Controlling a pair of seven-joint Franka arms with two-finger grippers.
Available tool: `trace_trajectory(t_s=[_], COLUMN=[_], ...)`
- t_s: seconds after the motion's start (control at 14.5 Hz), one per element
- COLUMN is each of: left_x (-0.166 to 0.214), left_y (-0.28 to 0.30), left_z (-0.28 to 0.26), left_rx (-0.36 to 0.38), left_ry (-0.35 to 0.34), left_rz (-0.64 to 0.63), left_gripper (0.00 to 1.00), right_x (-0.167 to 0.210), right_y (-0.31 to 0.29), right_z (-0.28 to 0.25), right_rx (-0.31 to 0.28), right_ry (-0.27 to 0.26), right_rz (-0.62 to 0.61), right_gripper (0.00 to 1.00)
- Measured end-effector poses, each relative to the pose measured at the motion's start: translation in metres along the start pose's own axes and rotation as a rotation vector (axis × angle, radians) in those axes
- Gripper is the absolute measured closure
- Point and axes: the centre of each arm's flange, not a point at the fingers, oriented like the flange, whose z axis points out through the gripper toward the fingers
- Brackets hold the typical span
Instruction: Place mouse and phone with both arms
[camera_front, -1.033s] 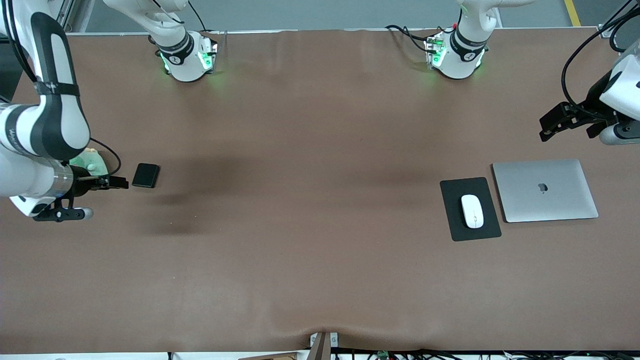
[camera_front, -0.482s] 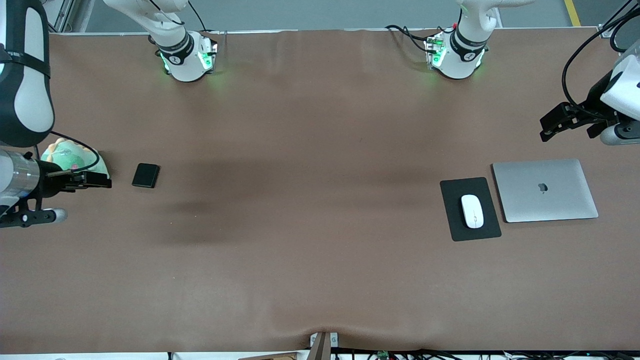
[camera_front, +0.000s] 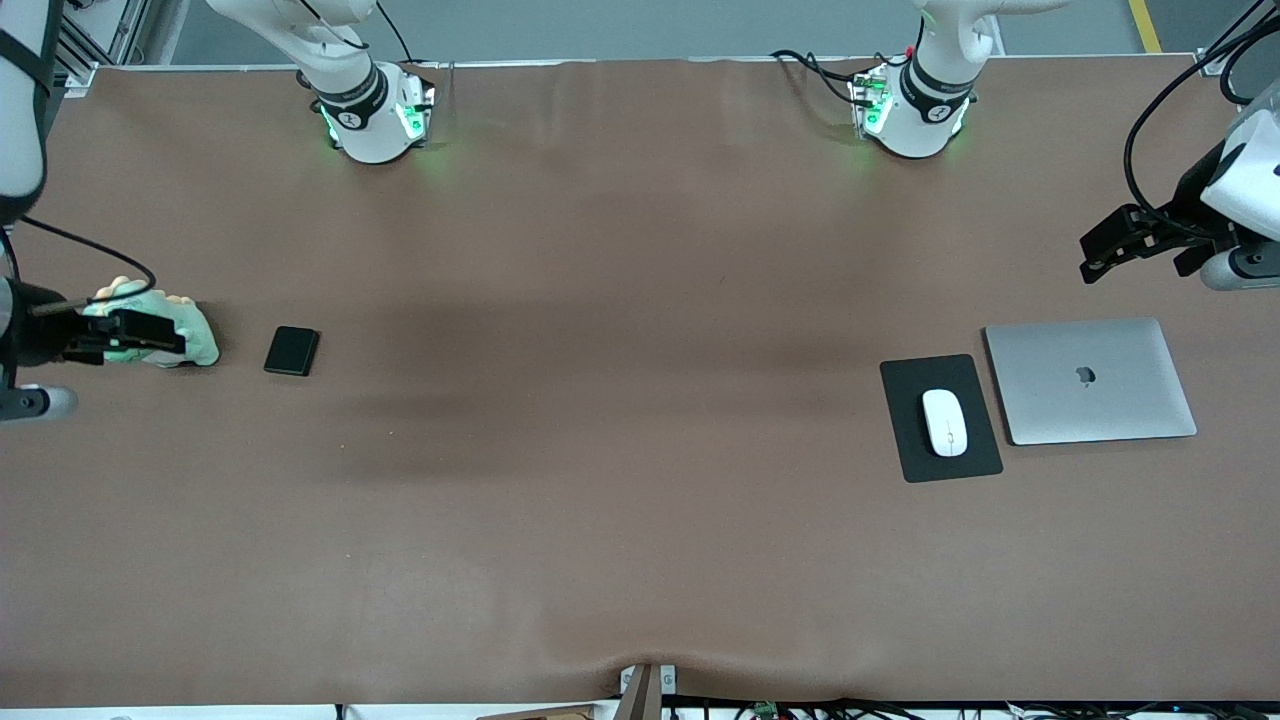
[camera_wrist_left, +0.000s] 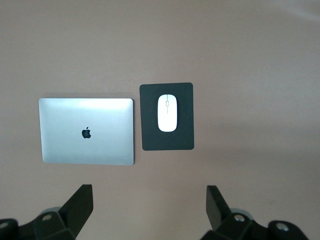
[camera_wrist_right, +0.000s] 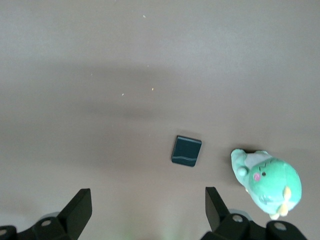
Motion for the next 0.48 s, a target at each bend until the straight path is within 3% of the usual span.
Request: trace_trajectory(t_s=[0.21, 0.48], left_x=[0.0, 0.0], left_y=[0.0, 0.0], left_z=[0.0, 0.0], left_rx=[0.0, 0.0], left_ry=[0.0, -0.001], left_rz=[0.0, 0.0], left_gripper=[0.0, 0.0], right_x=[-0.022, -0.063], right_y=[-0.006, -0.022], right_z=[-0.024, -0.066], right_rx=[-0.003, -0.016], right_ry=[-0.006, 0.029], right_rz=[-0.003, -0.011], right_gripper=[0.0, 0.0])
